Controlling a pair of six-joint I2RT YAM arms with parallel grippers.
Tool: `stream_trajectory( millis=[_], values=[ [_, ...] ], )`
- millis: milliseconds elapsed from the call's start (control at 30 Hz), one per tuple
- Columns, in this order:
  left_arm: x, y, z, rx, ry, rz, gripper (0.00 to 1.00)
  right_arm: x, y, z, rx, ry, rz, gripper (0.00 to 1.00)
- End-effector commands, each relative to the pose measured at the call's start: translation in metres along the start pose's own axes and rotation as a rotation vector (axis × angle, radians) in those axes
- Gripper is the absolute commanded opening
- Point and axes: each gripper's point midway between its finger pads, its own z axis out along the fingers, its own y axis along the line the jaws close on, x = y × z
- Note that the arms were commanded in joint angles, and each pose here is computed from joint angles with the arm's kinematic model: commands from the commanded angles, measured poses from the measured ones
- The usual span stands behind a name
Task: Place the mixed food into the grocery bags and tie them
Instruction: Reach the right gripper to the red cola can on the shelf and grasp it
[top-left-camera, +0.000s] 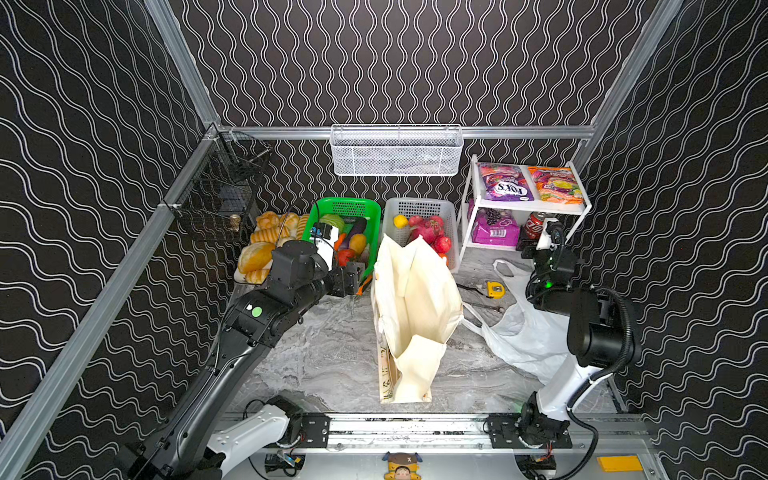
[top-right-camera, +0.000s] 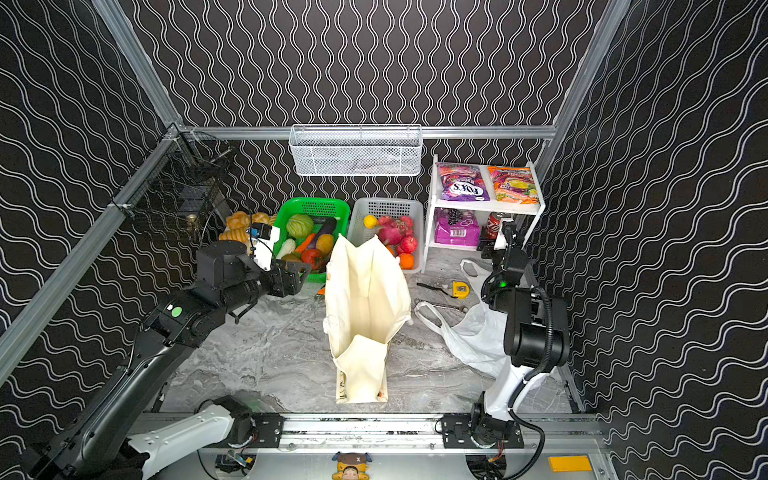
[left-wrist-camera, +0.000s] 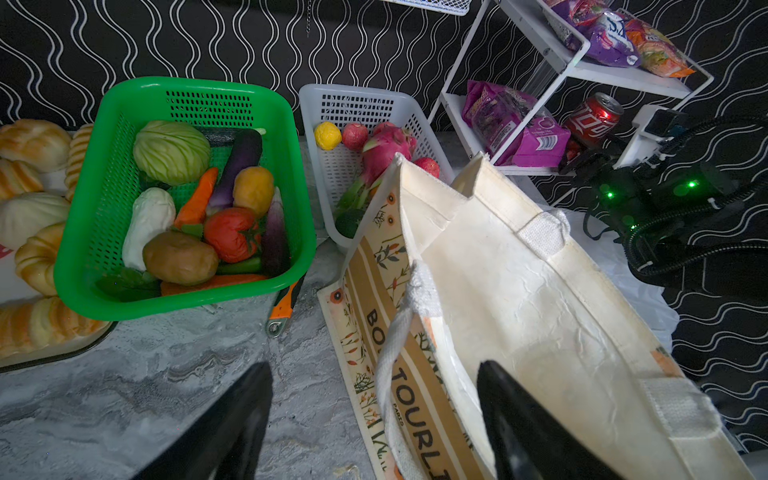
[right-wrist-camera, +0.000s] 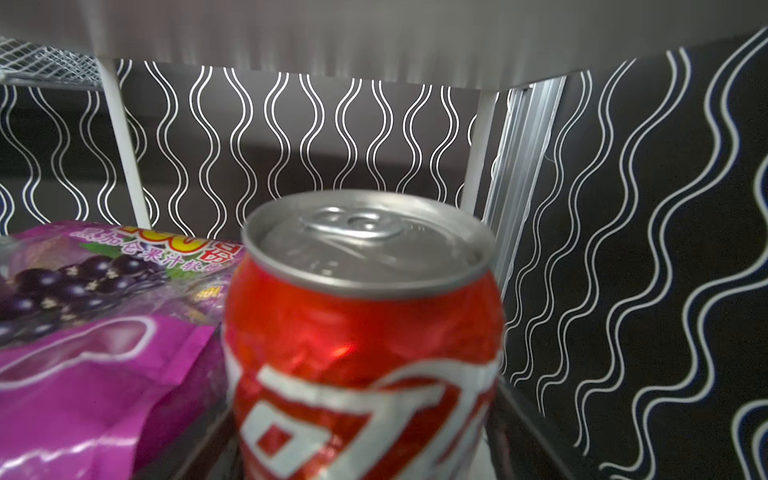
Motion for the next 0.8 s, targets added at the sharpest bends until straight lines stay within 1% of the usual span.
stream_trajectory(
  millis=[0, 33, 167, 333, 433, 533, 600, 700, 767],
  values=[
    [-0.002, -0.002, -0.003, 0.01, -0.004, -0.008, 0.81, -0.001, 0.002, 0.002, -0.016, -0.01, 0.02, 0.81],
    [-0.002, -0.003, -0.004, 0.012, -0.003, -0.009, 0.81, -0.002, 0.002, 0.001, -0.016, -0.011, 0.019, 0.79],
    [-0.001, -0.003, -0.008, 0.018, -0.009, -0.012, 0.81, -0.006, 0.008, -0.007, -0.047, -0.011, 0.028, 0.65],
    [-0.005, -0.007, -0.012, 0.038, -0.022, -0.01, 0.81, -0.022, 0.016, -0.024, -0.085, -0.027, 0.042, 0.51],
    [-0.007, -0.011, -0.015, 0.056, -0.022, -0.005, 0.82, -0.032, 0.018, -0.039, -0.086, -0.045, 0.051, 0.48],
    [-0.008, -0.018, -0.018, 0.095, -0.022, 0.01, 0.82, -0.048, 0.025, -0.063, -0.109, -0.066, 0.06, 0.47],
    [-0.007, -0.027, -0.02, 0.141, -0.013, 0.034, 0.82, -0.061, 0.035, -0.084, -0.158, -0.074, 0.07, 0.47],
    [-0.01, -0.038, -0.022, 0.198, 0.005, 0.064, 0.81, -0.088, 0.054, -0.119, -0.249, -0.102, 0.119, 0.45],
    [-0.014, -0.05, -0.023, 0.259, 0.015, 0.073, 0.81, -0.105, 0.075, -0.141, -0.373, -0.097, 0.159, 0.45]
  ],
)
